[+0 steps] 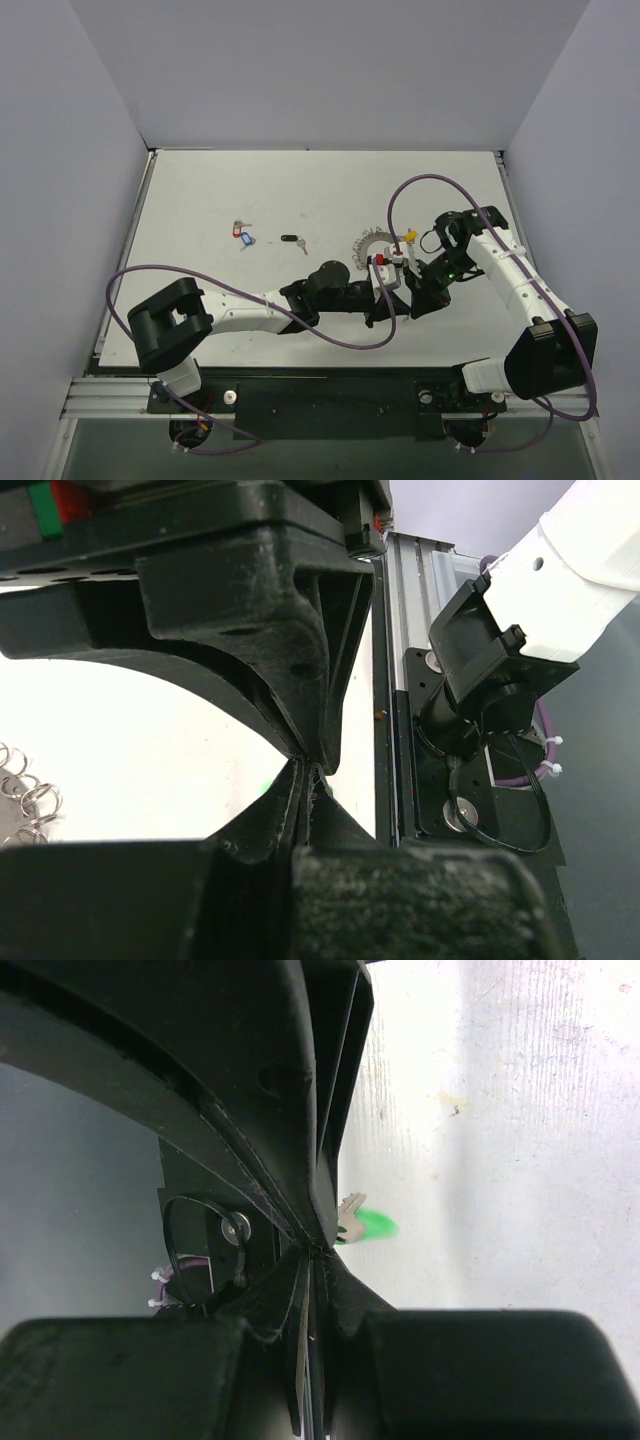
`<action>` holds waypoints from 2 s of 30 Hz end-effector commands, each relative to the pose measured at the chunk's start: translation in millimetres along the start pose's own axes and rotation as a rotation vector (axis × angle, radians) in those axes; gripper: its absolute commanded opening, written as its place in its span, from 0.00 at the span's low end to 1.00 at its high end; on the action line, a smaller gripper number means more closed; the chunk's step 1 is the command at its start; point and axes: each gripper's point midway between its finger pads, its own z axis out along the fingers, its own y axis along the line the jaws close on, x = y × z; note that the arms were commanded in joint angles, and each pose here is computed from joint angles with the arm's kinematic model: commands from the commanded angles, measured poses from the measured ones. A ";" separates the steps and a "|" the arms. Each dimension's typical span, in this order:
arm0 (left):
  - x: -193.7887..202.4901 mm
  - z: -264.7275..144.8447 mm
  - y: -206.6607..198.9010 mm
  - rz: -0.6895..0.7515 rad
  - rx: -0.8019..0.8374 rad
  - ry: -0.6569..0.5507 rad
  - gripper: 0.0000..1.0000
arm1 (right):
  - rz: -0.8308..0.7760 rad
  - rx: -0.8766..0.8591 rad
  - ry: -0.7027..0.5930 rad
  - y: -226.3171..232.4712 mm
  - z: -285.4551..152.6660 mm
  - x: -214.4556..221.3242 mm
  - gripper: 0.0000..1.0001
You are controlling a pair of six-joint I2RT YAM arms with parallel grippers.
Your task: Put the keys on the keyring
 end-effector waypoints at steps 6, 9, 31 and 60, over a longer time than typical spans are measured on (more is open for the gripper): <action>-36.4 -7.6 -9.6 0.024 0.025 -0.107 0.00 | 0.048 -0.085 -0.018 25.4 -5.3 -5.2 0.00; -46.5 -13.6 -7.8 0.017 0.003 -0.160 0.00 | 0.056 -0.072 -0.044 23.6 -7.7 -7.6 0.00; -148.1 -103.8 -9.8 -0.044 -0.098 -0.836 0.00 | -0.195 -0.033 -0.553 47.6 -39.3 -87.8 0.41; -154.3 -97.9 -19.3 -0.024 -0.043 -0.836 0.00 | -0.136 -0.084 -0.603 41.6 -25.1 -93.8 0.12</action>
